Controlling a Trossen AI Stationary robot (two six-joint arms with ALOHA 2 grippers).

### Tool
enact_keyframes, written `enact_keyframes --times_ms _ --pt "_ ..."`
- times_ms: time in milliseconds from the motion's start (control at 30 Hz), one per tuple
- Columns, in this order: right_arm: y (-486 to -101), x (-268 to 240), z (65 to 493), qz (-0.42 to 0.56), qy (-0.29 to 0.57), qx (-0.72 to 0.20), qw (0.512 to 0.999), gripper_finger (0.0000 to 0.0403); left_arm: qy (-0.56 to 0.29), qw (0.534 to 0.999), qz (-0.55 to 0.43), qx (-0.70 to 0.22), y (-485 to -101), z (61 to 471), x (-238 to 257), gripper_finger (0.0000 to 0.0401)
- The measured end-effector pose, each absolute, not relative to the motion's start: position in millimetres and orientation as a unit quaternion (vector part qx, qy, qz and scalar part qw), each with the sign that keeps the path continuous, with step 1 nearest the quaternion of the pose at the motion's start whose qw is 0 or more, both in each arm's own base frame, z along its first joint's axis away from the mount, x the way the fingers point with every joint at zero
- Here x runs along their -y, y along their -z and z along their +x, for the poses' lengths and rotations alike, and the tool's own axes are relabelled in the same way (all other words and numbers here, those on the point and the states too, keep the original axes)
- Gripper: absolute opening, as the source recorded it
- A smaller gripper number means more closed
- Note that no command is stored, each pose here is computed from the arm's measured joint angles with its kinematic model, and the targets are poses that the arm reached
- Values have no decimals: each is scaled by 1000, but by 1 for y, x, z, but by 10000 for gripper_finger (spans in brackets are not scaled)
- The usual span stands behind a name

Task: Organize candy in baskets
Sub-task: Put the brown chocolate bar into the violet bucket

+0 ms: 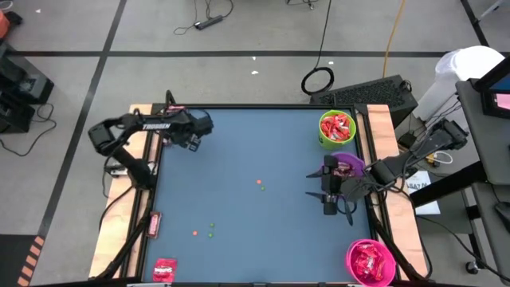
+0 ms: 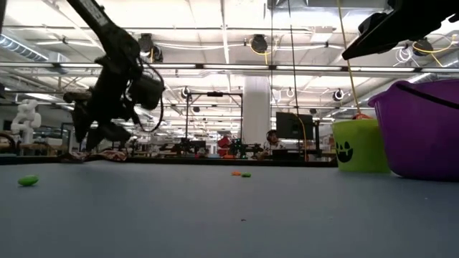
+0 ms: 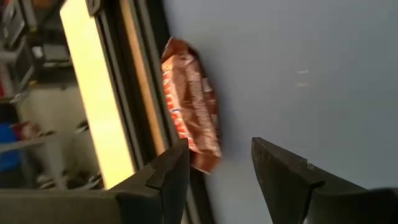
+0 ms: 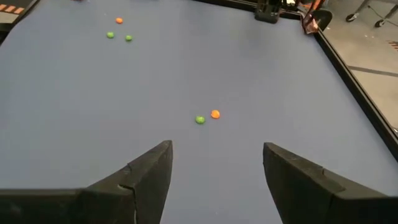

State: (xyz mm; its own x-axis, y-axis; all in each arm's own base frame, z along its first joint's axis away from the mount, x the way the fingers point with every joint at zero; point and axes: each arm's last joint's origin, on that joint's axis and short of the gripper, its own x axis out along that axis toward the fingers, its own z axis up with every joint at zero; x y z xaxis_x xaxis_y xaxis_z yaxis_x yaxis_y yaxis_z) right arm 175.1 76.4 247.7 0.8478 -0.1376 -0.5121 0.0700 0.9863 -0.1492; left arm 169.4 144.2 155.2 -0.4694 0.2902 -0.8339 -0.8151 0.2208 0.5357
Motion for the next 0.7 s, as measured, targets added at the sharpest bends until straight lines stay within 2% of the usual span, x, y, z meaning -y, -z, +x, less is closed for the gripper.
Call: enact_keyframes --times_ms 233,500,600,700 --pt "-248 -76 175 -59 55 -271 959 238 -604 410 -223 -646 -131 152 -175 180" --pt "-247 -76 175 -51 58 -271 959 238 -578 400 -231 -673 -117 146 -187 176" --pt "-247 -76 175 -51 58 -271 959 238 -574 400 -236 -675 -116 147 -187 153" --pt "-247 -76 175 -51 58 -271 959 238 -569 399 -239 -678 -116 146 -187 111"
